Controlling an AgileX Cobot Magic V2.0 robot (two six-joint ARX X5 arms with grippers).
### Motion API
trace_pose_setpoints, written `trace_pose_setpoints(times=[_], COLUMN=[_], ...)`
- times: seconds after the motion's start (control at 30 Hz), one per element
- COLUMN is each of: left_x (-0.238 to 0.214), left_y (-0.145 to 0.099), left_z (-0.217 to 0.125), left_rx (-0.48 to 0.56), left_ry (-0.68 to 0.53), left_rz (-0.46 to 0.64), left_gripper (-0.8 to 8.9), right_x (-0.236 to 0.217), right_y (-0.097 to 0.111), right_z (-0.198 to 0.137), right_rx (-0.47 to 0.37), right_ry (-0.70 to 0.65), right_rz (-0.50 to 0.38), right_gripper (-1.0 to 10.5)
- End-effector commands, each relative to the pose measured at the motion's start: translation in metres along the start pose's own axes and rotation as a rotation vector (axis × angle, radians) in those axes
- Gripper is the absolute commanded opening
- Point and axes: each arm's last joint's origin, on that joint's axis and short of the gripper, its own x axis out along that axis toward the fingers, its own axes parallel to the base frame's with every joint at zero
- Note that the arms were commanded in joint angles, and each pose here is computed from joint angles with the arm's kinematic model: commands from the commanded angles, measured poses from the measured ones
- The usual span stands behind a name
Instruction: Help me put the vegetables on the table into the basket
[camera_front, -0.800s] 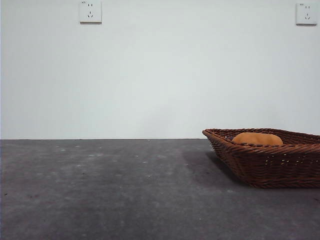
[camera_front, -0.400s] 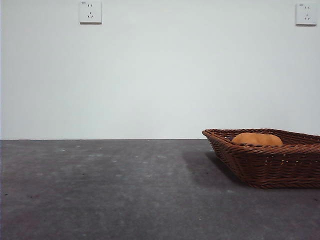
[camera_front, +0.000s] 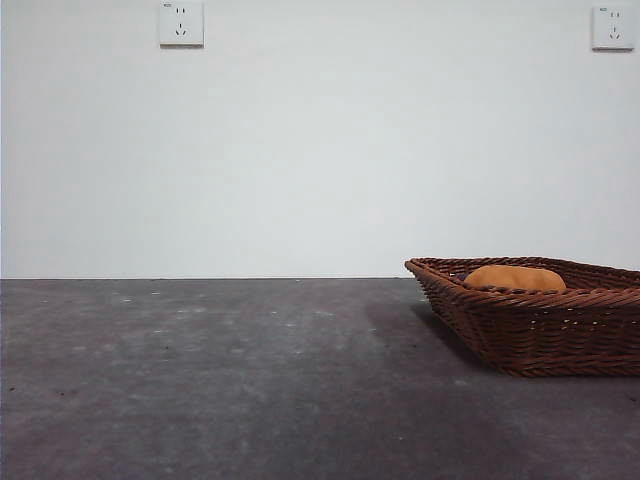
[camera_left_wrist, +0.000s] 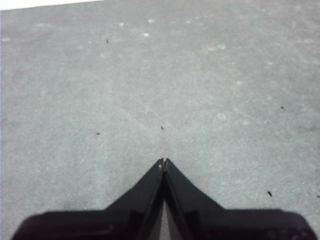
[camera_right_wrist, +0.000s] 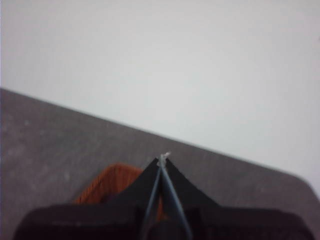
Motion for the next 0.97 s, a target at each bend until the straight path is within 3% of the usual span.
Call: trace_pose_setpoints(times=[0.03,0.23,0.5,0.97], left_x=[0.001,0.001,0.001,0.001], left_y=[0.0,0.0,0.0,0.0], left_z=[-0.003,-0.003,-0.003,-0.003], left_rx=[-0.011,-0.011,-0.011,-0.011], left_ry=[0.007,0.007,0.007,0.007], left_rz=[0.003,0.002,0.003,0.003], left_gripper=[-0.04,-0.04,-0.04,-0.04], right_x=[0.01,0.02,0.028,0.03], right_y=[0.006,0.018,0.027,0.029], right_z=[-0.039,-0.098,-0.145,-0.156], right_rx=[0.025,0.09,0.119,0.143], right_ry=[0.032,0.077,0.179,0.201], right_rz=[-0.007,-0.017,0.007,0.009], right_gripper=[0.0,0.0,0.0,0.0])
